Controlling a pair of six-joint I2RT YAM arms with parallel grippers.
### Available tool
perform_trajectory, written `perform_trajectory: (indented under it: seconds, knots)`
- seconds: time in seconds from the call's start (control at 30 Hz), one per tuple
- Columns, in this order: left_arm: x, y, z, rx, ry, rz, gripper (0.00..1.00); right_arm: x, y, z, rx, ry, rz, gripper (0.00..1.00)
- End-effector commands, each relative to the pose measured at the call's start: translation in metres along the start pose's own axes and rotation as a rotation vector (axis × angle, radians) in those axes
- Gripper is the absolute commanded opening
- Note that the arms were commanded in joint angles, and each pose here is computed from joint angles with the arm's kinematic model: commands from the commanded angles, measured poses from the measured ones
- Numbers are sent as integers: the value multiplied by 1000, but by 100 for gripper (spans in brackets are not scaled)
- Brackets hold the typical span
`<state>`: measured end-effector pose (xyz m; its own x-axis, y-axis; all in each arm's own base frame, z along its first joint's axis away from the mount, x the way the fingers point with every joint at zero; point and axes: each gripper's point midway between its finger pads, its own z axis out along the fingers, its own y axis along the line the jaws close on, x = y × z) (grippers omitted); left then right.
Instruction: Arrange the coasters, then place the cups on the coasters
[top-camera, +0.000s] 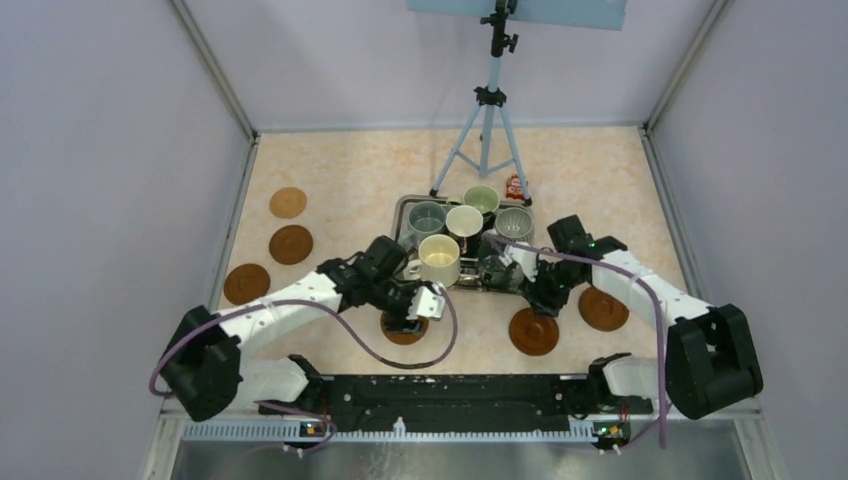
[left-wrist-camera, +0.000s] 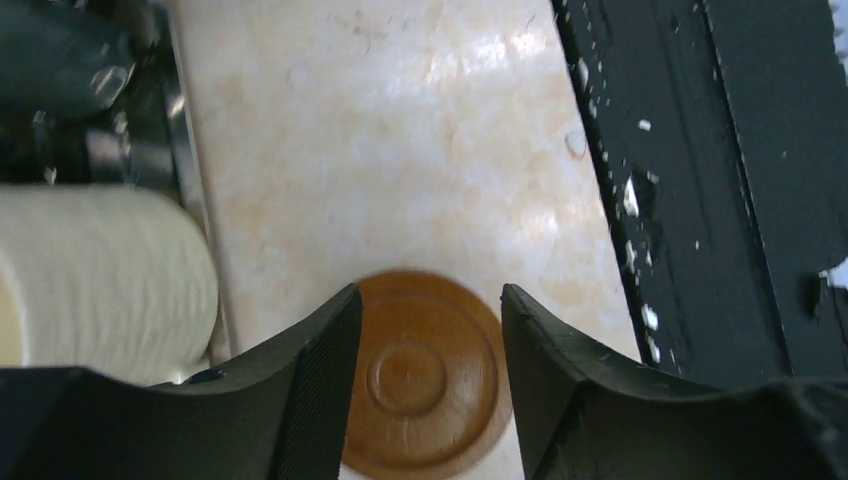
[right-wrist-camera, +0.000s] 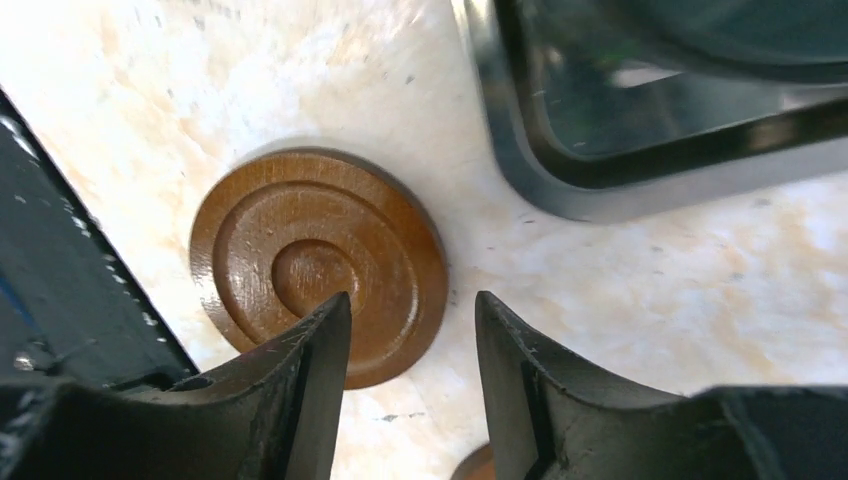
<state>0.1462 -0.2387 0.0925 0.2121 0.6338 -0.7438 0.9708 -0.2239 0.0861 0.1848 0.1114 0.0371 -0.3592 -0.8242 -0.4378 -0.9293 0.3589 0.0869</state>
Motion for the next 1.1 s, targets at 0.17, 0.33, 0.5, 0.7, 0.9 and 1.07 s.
perform_trajectory:
  seconds: [0.17,0.33,0.5,0.7,0.9,1.07]
  knots:
    - [-98,35,83,-6,-174,110,55,-6,-41,-78,50,-92,190,53]
    - [-148,51,130,20,-232,79,55,72,-75,-104,168,4,346,53]
    - [-172,31,181,83,-238,136,56,126,-93,-107,208,95,429,53]
    - [-144,34,220,109,-116,84,56,141,-96,-90,190,125,418,53]
    - [-107,39,224,91,55,55,54,165,-76,-66,183,201,369,50]
    - [-76,30,196,83,130,75,52,158,-64,-52,186,192,303,50]
